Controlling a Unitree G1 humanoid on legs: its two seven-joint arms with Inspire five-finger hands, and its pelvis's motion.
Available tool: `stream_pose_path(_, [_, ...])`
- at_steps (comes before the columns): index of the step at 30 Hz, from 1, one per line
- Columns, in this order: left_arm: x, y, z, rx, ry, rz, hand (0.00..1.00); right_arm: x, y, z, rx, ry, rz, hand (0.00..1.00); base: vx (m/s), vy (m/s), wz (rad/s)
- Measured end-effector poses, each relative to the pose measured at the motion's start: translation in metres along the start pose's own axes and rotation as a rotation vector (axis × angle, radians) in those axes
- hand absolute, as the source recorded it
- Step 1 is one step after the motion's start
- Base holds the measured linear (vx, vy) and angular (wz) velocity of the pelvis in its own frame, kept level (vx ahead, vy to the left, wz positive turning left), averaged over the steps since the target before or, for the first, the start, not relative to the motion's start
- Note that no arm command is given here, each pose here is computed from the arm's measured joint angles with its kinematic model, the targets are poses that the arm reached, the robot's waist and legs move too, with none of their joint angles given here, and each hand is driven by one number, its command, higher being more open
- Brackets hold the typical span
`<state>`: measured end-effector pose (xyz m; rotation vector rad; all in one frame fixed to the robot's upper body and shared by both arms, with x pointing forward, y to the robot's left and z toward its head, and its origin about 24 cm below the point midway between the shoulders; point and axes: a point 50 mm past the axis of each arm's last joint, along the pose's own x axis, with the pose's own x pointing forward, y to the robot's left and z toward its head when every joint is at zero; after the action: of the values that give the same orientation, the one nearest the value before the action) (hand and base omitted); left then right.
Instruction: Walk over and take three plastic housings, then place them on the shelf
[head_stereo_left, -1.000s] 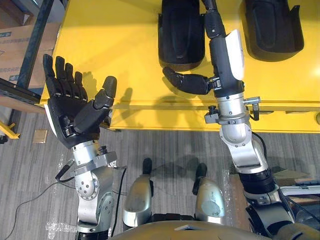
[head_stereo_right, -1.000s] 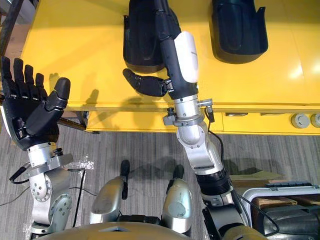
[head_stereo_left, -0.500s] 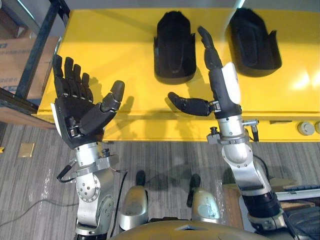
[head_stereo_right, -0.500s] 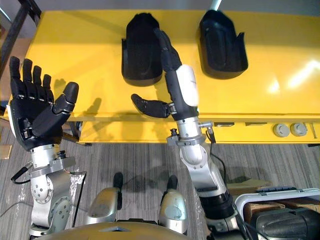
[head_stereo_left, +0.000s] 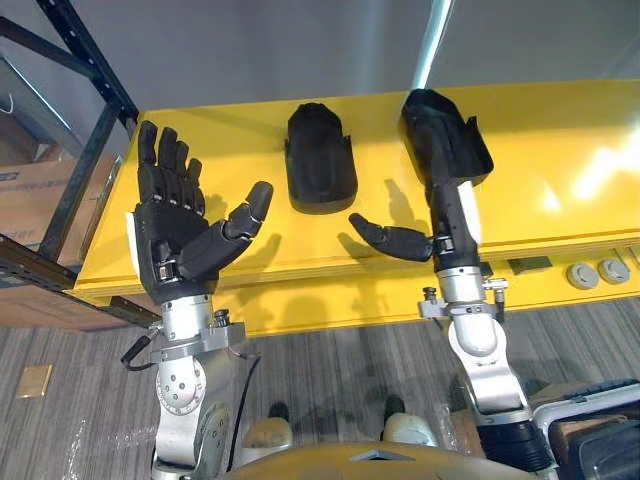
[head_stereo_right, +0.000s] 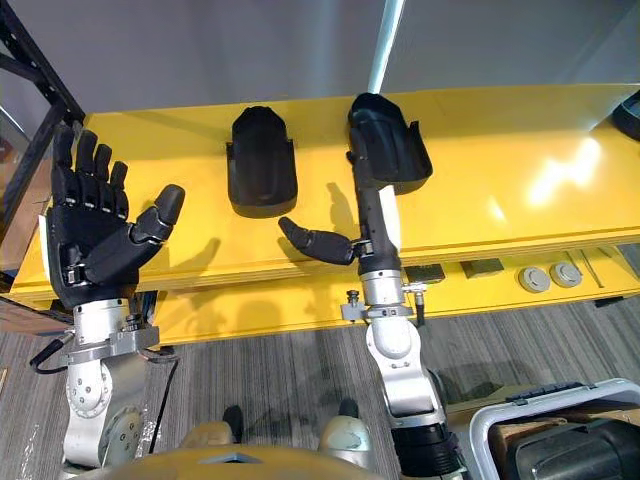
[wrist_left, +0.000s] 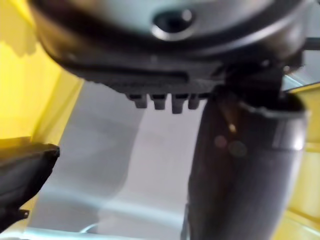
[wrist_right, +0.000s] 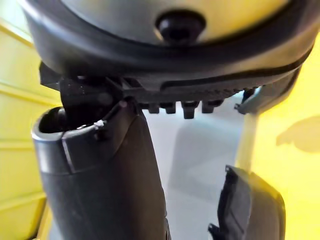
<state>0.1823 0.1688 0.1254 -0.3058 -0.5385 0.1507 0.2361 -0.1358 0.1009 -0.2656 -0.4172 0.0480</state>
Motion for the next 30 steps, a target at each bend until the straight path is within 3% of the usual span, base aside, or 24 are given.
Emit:
stream_pose_path(4, [0.0, 0.0, -0.001, -0.005, 0.003, 0.006, 1.0, 0.001, 0.011, -0.006, 0.01, 0.024, 0.043, 1.0, -0.01, -0.011, 0.11])
stream_pose_path(8, [0.001, 0.0, -0.002, -0.003, 0.014, 0.017, 1.0, 0.025, 0.014, -0.005, -0.014, -0.01, 0.047, 1.0, -0.03, -0.017, 0.15])
stream_pose_path(16, [0.004, -0.001, -0.001, -0.015, -0.003, 0.044, 1.0, 0.059, 0.011, 0.016, -0.17, -0.148, -0.054, 1.0, -0.07, -0.012, 0.11])
stream_pose_path(30, [0.009, -0.005, 0.001, -0.036, -0.027, 0.038, 1.0, 0.082, -0.004, 0.019, -0.317, -0.167, -0.224, 1.0, -0.03, -0.011, 0.02])
